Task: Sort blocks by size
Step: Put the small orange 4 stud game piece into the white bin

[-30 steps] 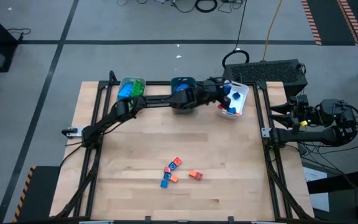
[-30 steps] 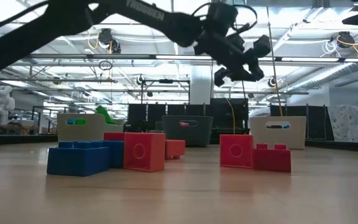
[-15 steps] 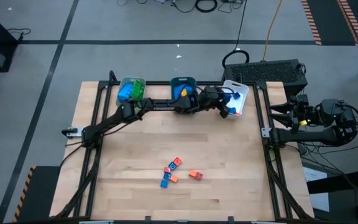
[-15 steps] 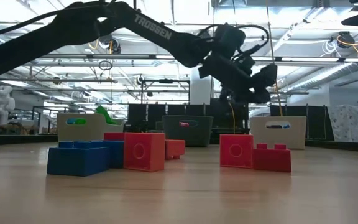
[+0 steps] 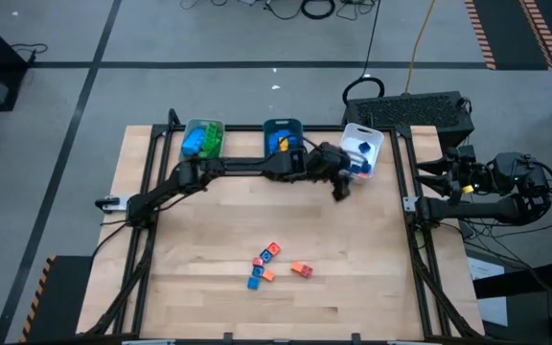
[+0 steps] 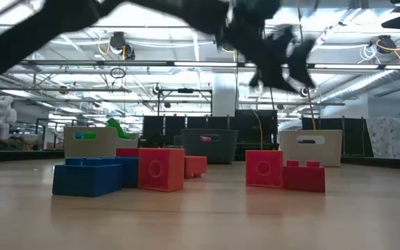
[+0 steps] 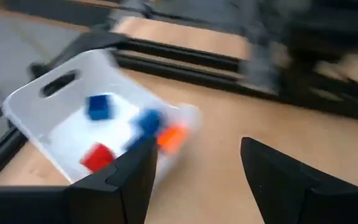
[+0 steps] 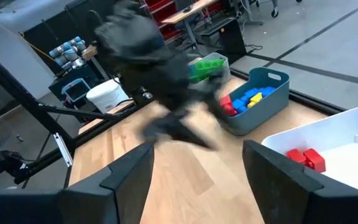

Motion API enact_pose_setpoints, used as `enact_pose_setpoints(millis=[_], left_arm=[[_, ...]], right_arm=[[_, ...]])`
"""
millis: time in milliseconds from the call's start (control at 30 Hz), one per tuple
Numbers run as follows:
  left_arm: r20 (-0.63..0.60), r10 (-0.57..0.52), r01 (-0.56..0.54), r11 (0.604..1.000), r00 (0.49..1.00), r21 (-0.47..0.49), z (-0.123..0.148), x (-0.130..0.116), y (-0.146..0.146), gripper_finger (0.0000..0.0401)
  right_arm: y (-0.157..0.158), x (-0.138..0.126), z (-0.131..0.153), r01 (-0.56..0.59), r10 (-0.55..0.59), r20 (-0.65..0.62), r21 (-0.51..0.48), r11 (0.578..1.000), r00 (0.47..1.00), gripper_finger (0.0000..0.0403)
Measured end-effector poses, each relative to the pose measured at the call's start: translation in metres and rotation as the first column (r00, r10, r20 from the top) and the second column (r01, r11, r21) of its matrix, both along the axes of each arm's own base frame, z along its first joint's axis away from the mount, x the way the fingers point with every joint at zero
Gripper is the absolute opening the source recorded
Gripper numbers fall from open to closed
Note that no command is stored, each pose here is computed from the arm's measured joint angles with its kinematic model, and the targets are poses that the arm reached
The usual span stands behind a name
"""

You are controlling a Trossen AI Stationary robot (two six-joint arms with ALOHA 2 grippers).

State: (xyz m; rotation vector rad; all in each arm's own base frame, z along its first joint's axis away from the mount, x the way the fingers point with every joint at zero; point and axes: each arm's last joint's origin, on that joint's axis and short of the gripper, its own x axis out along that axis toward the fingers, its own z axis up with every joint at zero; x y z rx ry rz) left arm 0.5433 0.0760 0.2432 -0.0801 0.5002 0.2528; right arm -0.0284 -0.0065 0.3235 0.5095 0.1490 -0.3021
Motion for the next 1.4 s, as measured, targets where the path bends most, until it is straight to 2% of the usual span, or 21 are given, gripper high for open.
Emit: enact_pose_setpoints(millis=[67, 167, 333, 500, 600, 733, 867, 1067, 1233, 1400], left_arm=[[-0.068, -0.073, 0.074, 0.997, 0.995, 0.018, 0.018, -0.010, -0.027, 0.0233], [-0.228, -0.189, 0.199, 0.980, 0.955, 0.021, 0.022, -0.025, -0.067, 0.0234], [-0.442, -0.253, 0.239, 0.967, 0.860, -0.089, 0.009, -0.048, -0.128, 0.0234], [-0.562, -0.366, 0.390, 0.917, 0.742, -0.082, -0.020, -0.067, -0.188, 0.0234], [-0.572, -0.407, 0.444, 0.892, 0.712, -0.082, -0.031, -0.075, -0.213, 0.0234], [-0.591, -0.433, 0.475, 0.875, 0.681, -0.094, -0.046, -0.083, -0.228, 0.0235], [-0.564, -0.444, 0.490, 0.868, 0.696, -0.079, -0.060, -0.083, -0.234, 0.0235], [-0.579, -0.423, 0.454, 0.885, 0.697, -0.099, -0.082, -0.083, -0.216, 0.0235], [-0.603, -0.448, 0.440, 0.881, 0.661, -0.173, -0.101, -0.090, -0.210, 0.0235], [-0.598, -0.453, 0.447, 0.878, 0.662, -0.170, -0.103, -0.091, -0.210, 0.0220]], right_arm=[[0.000, 0.000, 0.000, 0.000, 0.000, -0.001, -0.002, 1.000, 1.000, 0.0238], [0.000, 0.000, 0.000, -0.002, 0.002, -0.001, -0.004, 1.000, 1.000, 0.0238], [0.000, 0.000, 0.000, -0.005, 0.005, -0.003, -0.009, 1.000, 1.000, 0.0238], [0.000, 0.000, 0.000, -0.010, 0.009, -0.007, -0.024, 1.000, 1.000, 0.0238], [0.000, 0.000, 0.000, -0.010, 0.010, -0.007, -0.025, 1.000, 1.000, 0.0238], [0.000, 0.000, 0.000, -0.010, 0.010, -0.007, -0.025, 1.000, 1.000, 0.0238], [0.000, 0.000, 0.000, -0.010, 0.010, -0.007, -0.025, 1.000, 1.000, 0.0238], [0.000, 0.000, 0.000, -0.010, 0.010, -0.007, -0.025, 1.000, 1.000, 0.0238], [0.000, 0.000, 0.000, -0.010, 0.010, -0.007, -0.025, 1.000, 1.000, 0.0238], [0.000, 0.000, 0.000, -0.010, 0.010, -0.007, -0.025, 1.000, 1.000, 0.0238]])
